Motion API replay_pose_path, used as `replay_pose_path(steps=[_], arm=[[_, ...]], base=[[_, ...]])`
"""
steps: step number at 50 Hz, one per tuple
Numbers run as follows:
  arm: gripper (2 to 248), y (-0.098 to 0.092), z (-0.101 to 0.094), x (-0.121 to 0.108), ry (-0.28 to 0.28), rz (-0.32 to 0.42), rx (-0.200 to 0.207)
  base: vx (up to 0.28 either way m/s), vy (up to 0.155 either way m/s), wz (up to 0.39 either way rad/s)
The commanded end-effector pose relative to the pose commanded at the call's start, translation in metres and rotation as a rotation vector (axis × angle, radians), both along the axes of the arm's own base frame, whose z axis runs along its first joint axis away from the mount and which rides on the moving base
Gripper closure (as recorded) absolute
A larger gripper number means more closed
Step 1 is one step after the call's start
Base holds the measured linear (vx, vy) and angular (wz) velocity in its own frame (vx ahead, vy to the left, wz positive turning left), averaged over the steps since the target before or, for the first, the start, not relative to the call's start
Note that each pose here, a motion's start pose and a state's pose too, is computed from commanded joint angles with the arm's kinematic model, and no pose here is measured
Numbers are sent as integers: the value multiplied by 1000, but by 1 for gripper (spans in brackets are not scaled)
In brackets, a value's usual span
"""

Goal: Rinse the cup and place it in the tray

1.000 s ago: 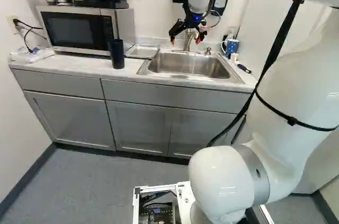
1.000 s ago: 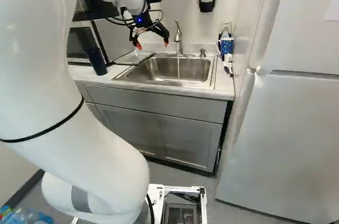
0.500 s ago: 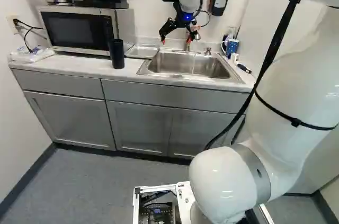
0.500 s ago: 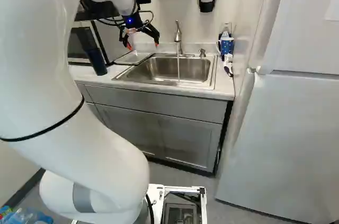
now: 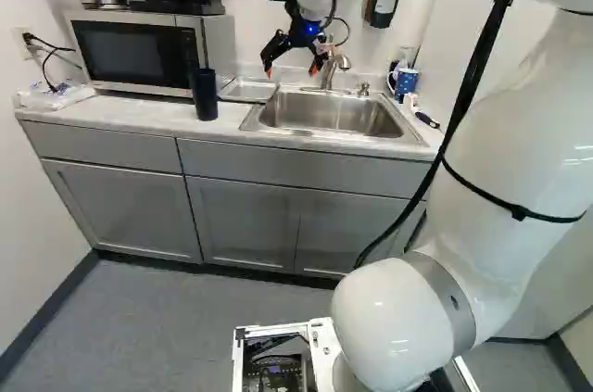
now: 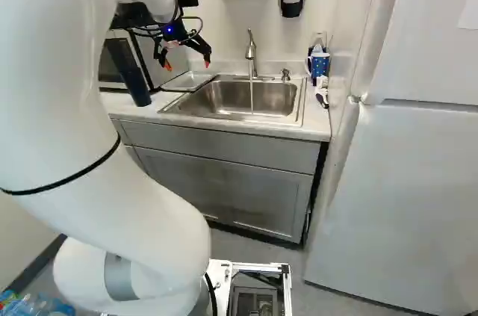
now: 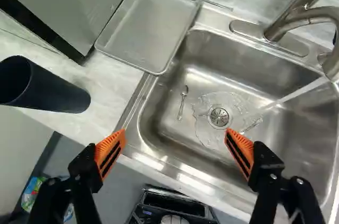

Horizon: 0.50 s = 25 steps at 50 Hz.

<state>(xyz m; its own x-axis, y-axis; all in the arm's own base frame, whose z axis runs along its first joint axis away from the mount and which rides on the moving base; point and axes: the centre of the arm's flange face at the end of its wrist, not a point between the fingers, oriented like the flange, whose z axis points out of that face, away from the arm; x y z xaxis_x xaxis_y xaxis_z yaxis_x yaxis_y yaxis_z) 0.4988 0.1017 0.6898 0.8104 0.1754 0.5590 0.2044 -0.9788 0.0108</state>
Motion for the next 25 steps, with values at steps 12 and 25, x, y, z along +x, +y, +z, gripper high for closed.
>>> replay_pose_path(steps=[12, 25], arm=[[3, 21, 0, 1, 0, 40, 0], [3, 44, 0, -2, -1, 84, 0]], base=[[0, 0, 0], [0, 0, 0]])
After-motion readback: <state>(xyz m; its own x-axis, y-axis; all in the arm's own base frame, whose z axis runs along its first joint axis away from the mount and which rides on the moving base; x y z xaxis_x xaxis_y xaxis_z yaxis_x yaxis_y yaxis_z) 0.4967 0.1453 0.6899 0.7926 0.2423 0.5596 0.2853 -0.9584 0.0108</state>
